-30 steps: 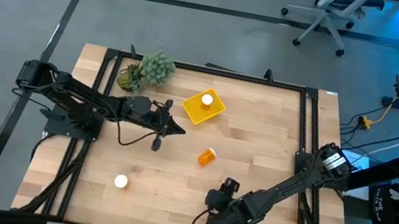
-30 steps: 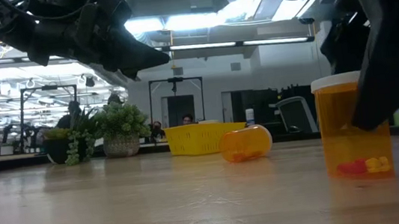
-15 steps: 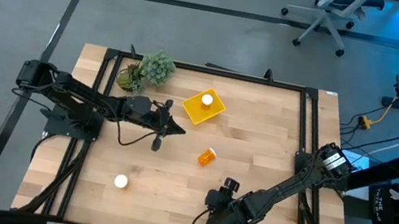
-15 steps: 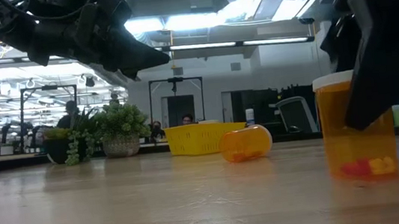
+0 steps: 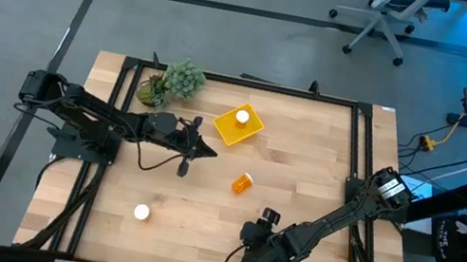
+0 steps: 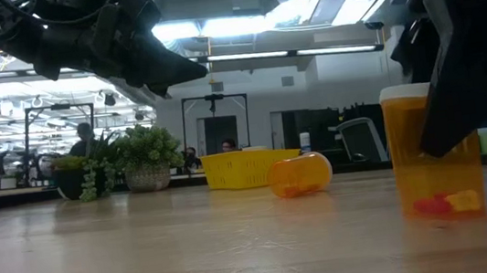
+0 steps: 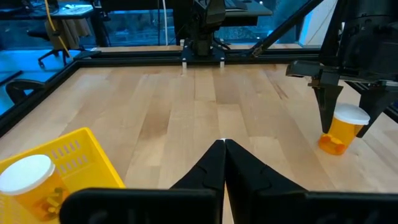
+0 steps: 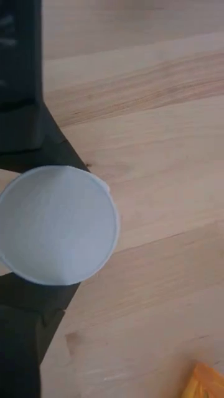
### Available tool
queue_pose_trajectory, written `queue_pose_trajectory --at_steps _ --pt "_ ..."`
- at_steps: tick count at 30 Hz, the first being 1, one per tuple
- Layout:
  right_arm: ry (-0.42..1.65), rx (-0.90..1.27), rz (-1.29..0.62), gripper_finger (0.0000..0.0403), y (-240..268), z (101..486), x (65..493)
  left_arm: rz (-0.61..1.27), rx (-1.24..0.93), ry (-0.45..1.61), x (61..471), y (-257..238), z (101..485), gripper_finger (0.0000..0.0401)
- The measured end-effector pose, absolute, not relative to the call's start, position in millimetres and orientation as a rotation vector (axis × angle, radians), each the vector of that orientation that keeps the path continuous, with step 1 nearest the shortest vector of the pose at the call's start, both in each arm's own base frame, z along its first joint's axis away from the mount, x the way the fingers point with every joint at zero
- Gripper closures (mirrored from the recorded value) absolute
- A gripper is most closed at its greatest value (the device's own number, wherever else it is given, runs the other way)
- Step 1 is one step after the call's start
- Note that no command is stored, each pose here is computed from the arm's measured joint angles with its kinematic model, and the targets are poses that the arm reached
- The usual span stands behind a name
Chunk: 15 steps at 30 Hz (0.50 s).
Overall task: Pick and place pill bottles into a basket
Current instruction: Put the orange pill bottle into the yellow bin
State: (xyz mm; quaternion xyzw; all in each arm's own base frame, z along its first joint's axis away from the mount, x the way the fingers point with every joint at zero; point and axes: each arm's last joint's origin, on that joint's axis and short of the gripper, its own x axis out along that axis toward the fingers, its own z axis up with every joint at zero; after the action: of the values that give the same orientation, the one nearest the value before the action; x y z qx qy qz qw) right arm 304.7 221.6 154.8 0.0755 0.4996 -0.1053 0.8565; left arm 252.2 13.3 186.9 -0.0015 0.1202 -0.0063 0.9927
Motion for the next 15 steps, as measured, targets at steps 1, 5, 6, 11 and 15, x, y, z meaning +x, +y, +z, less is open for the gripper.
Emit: queue_pose_trajectory --at_steps 1,5,6,11,15 --pt "1.051 0.16 -0.221 0.0214 222 155 305 -0.013 -0.003 0.241 252 13 187 0.0399" --pt "1.051 0.159 -0.22 0.0216 222 155 305 -0.013 -0.003 0.241 252 13 187 0.0395" --pt "1.052 0.159 -0.219 0.0215 222 155 305 -0.013 -0.003 0.241 252 13 187 0.0395" --pt "1.053 0.157 -0.213 0.0216 221 157 304 -0.013 -0.003 0.241 252 13 187 0.0398" --pt "1.024 0.162 -0.189 0.0218 220 170 302 -0.013 -0.003 0.241 252 13 187 0.0398"
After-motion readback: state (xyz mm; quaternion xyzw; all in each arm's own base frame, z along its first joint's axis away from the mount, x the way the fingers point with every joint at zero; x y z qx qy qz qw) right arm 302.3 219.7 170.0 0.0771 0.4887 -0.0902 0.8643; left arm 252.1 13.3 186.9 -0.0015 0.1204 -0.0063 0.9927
